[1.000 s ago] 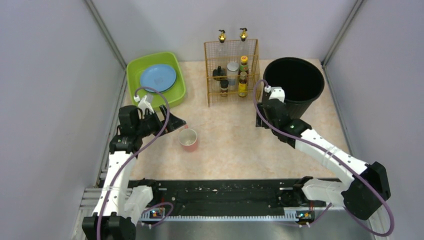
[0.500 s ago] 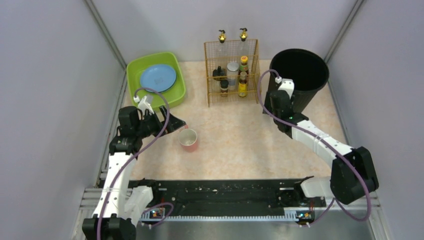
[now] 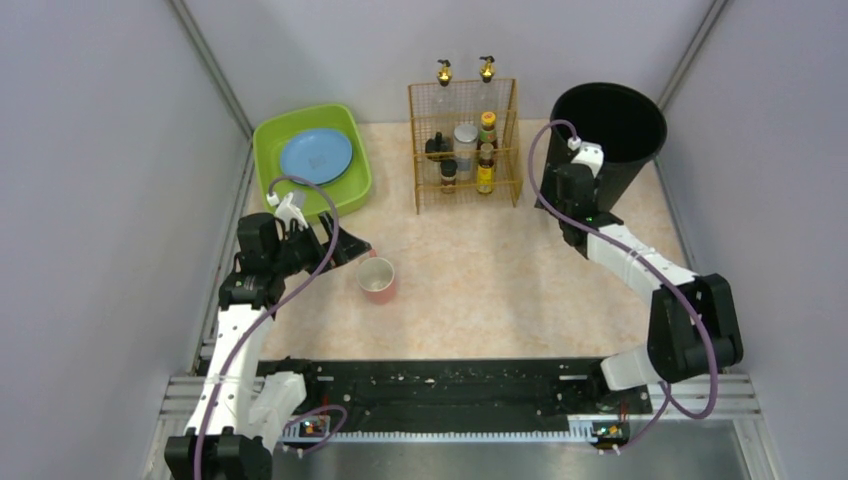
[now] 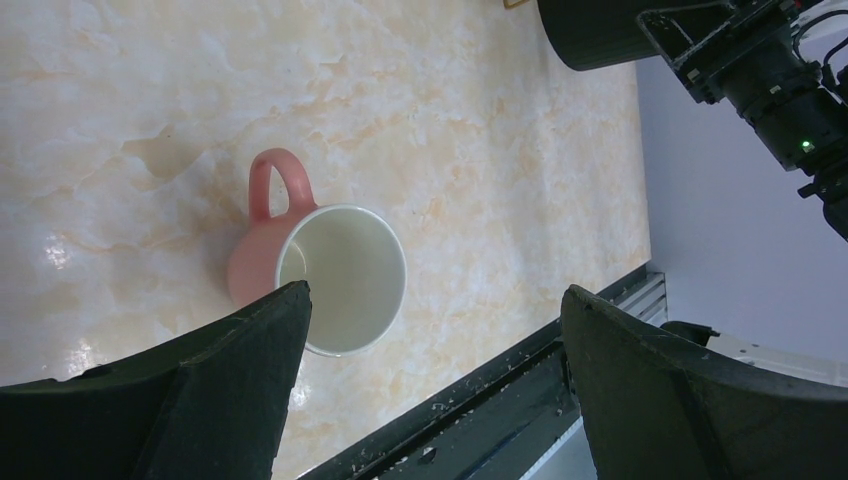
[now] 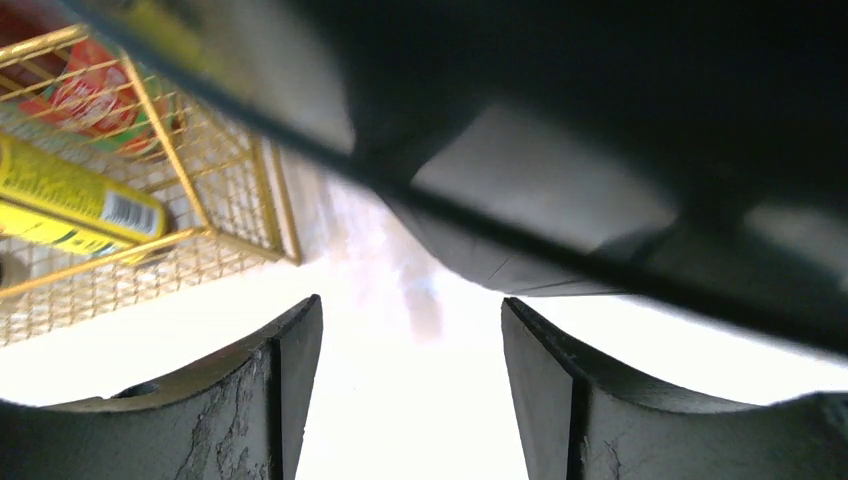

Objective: Clear the kitchen counter

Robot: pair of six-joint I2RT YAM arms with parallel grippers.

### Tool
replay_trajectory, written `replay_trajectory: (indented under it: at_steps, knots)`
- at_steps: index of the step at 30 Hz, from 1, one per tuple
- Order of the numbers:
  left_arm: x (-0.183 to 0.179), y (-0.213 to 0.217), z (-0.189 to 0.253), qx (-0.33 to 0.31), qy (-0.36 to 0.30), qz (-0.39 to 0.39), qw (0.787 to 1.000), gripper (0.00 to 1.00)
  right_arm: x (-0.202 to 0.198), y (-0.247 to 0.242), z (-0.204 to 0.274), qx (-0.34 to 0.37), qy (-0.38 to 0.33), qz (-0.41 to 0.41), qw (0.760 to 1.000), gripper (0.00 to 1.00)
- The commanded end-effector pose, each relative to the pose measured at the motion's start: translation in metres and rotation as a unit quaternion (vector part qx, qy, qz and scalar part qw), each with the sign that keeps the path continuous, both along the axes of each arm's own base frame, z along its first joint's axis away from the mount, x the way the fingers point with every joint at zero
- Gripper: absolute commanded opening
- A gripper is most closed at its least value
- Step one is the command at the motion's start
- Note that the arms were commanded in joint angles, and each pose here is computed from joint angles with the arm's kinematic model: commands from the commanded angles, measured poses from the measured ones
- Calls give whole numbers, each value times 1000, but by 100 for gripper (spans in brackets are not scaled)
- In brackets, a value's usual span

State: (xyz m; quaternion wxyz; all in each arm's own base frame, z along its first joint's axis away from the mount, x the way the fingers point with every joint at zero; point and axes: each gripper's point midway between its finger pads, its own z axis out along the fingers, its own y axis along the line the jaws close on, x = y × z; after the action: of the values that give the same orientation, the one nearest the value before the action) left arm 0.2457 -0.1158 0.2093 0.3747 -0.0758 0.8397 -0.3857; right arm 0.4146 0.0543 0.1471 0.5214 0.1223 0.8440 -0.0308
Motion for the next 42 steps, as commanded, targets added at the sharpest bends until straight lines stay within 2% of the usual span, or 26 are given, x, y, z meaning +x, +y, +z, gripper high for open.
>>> replay_trajectory:
  at_steps: [1,6,11,17,24,30,42]
  knots:
    - [4,1,2,7,-15,-3,1000,99,-35,31,-32,34,86,89,992,65]
    - [5,2,-1,8,-9,-1,1000,99,-57,73,-20,47,89,172,980,65]
    - [7,8,-9,26,3,14,1000,99,-77,123,8,48,61,246,966,65]
    - [11,21,-29,55,49,44,996,99,-99,189,38,71,39,339,937,65]
    - [11,29,-47,86,86,60,991,98,-114,242,40,69,40,401,912,64]
    - [4,28,-63,154,113,56,980,97,-118,254,27,71,42,413,907,64]
    - [7,17,-82,202,148,60,966,86,-143,238,8,87,44,408,908,64]
